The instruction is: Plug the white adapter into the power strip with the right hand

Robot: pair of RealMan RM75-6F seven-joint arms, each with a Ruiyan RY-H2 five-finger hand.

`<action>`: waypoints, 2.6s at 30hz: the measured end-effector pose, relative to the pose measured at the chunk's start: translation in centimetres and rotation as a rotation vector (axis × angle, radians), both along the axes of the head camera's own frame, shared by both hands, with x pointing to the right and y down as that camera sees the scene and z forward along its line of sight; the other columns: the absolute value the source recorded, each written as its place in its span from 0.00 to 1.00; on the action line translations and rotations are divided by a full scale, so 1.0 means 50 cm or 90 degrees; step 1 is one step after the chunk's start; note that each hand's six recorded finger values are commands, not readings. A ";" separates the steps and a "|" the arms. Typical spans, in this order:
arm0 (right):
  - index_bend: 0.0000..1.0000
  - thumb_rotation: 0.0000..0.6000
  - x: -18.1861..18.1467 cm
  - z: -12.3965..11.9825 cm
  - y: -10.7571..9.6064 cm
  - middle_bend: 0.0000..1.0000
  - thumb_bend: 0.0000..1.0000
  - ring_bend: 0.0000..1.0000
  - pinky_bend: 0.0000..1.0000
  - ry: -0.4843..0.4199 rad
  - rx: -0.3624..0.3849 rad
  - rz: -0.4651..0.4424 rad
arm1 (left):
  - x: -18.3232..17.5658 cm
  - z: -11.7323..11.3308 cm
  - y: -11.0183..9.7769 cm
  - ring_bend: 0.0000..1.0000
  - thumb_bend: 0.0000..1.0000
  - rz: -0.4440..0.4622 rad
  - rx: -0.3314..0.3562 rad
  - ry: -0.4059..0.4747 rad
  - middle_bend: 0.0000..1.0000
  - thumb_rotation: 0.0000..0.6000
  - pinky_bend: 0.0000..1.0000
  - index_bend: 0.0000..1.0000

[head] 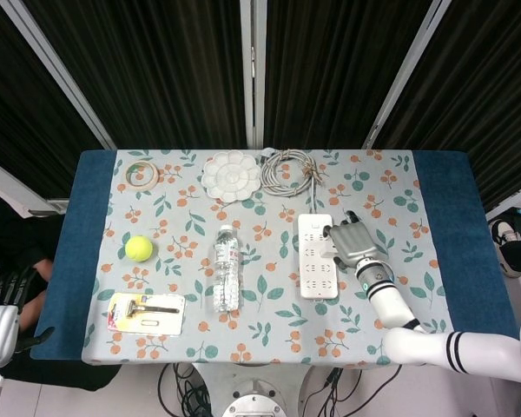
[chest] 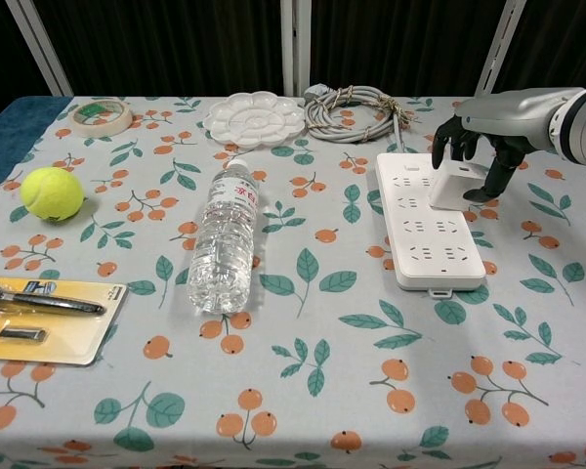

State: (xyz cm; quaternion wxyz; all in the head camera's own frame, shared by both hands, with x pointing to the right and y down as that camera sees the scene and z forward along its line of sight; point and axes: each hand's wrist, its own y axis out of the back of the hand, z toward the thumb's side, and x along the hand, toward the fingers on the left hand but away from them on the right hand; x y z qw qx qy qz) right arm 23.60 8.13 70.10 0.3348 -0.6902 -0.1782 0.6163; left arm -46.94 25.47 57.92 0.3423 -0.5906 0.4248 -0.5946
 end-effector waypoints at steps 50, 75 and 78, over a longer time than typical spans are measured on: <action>1.00 1.00 -0.003 0.042 0.034 0.95 0.73 1.00 1.00 -0.662 -0.210 0.536 | 0.013 -0.001 -0.010 0.00 0.08 0.005 -0.005 -0.006 0.00 1.00 0.00 0.06; 1.00 1.00 -0.055 0.063 0.049 0.95 0.73 1.00 1.00 -0.683 -0.268 0.520 | 0.014 -0.001 -0.009 0.00 0.08 0.005 -0.008 -0.007 0.00 1.00 0.00 0.06; 1.00 1.00 -0.054 0.065 0.053 0.95 0.74 1.00 1.00 -0.679 -0.268 0.519 | 0.014 0.000 -0.007 0.00 0.08 0.005 -0.009 -0.006 0.00 1.00 0.00 0.06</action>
